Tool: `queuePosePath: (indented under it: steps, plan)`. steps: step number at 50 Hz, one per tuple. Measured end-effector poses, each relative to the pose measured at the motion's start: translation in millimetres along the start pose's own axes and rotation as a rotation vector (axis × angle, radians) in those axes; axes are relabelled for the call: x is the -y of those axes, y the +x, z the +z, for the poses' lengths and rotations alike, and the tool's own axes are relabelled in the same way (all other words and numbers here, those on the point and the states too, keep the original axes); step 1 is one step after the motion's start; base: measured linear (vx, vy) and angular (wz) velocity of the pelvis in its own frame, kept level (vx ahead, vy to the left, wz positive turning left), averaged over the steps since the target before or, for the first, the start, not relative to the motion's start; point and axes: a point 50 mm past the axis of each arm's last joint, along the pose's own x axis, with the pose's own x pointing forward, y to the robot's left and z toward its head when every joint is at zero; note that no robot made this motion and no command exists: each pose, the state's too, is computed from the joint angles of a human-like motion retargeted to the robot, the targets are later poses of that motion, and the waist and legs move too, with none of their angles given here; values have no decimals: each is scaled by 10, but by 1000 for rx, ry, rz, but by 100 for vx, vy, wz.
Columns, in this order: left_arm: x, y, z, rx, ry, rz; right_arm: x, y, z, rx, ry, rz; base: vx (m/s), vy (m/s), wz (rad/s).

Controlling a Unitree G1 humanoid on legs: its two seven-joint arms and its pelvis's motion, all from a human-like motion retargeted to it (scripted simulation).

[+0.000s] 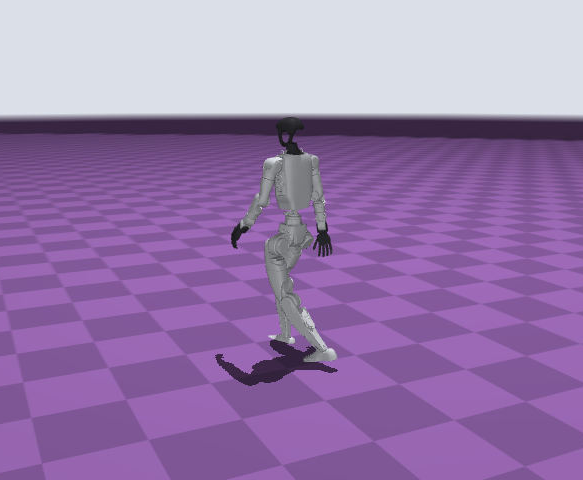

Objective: Walk

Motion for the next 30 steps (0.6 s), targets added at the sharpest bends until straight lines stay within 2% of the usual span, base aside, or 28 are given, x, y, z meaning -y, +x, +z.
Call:
queuePosePath:
  steps: [4,9,15,20,25,30]
  plan:
    - [367,-260,-624,-248,12,-130,76,-3,290,78,-30,-35,0,-7,7]
    - [604,-598,-1121,-463,91,-251,493,-166,1117,308,-117,-208,-3,-6,-20]
    - [767,-944,-1449,-563,101,-339,996,-758,2219,668,-119,-423,-4,-1,-35]
    - [853,-1067,-1534,-587,83,-363,1162,-1294,2813,916,-122,-507,-3,1,-18]
    - [861,-1043,-1515,-581,111,-365,1010,-1399,2970,992,-178,-470,0,0,0]
    - [702,-763,-1291,-508,150,-304,672,-1039,2726,876,-228,-304,0,0,0]
